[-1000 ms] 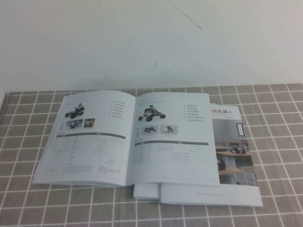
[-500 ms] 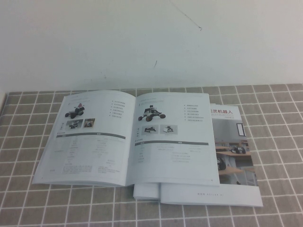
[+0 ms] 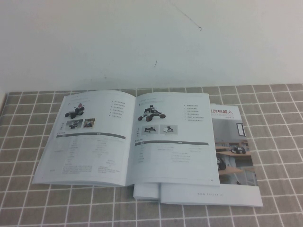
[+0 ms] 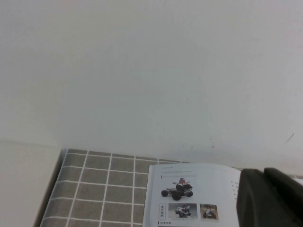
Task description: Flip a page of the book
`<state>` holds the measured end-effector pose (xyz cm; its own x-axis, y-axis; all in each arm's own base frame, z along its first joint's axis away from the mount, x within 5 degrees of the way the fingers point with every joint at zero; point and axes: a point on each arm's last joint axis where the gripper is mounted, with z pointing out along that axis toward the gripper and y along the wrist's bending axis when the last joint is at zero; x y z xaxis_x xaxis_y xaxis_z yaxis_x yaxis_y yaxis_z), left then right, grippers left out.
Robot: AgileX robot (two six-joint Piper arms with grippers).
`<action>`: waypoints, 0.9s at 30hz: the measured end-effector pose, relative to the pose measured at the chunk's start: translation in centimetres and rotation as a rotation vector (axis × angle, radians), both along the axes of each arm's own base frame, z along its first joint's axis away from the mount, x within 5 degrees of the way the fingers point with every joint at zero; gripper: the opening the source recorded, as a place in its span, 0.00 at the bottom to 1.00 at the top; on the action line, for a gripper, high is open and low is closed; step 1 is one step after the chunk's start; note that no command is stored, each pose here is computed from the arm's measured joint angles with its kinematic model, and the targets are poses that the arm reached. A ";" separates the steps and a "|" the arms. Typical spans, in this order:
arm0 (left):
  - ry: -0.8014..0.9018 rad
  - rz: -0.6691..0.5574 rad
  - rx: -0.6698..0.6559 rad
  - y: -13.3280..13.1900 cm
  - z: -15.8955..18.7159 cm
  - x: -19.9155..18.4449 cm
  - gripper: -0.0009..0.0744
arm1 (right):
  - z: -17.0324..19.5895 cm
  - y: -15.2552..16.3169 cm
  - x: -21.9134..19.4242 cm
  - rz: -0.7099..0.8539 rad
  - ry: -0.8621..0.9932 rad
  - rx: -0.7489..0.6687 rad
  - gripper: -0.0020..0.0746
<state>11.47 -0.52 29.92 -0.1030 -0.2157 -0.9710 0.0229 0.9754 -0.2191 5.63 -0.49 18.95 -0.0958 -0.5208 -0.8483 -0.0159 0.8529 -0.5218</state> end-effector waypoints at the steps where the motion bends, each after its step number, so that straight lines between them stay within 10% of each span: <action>1: 0.000 0.000 0.000 0.0 0.0 0.0 0.01 | 0.4 0.1 0.0 0.020 -0.045 -0.057 0.02; 8: -0.035 -0.002 -0.002 0.0 0.3 0.0 0.01 | 2.1 1.4 -0.1 0.145 -0.249 -0.347 0.02; 16: -0.057 -0.001 -0.036 0.0 0.5 0.0 0.01 | 3.7 3.1 -0.9 0.310 -0.463 -0.307 0.02; 27: 0.020 0.012 -0.059 0.0 3.3 0.7 0.01 | 4.7 0.9 -0.6 0.155 -0.336 0.640 0.02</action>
<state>12.16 -0.51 33.22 -0.1193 -0.2743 -0.9542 0.0066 0.9608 -0.2770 5.04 0.42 23.67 0.2567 0.0991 -0.9614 -0.0882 0.9930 0.0788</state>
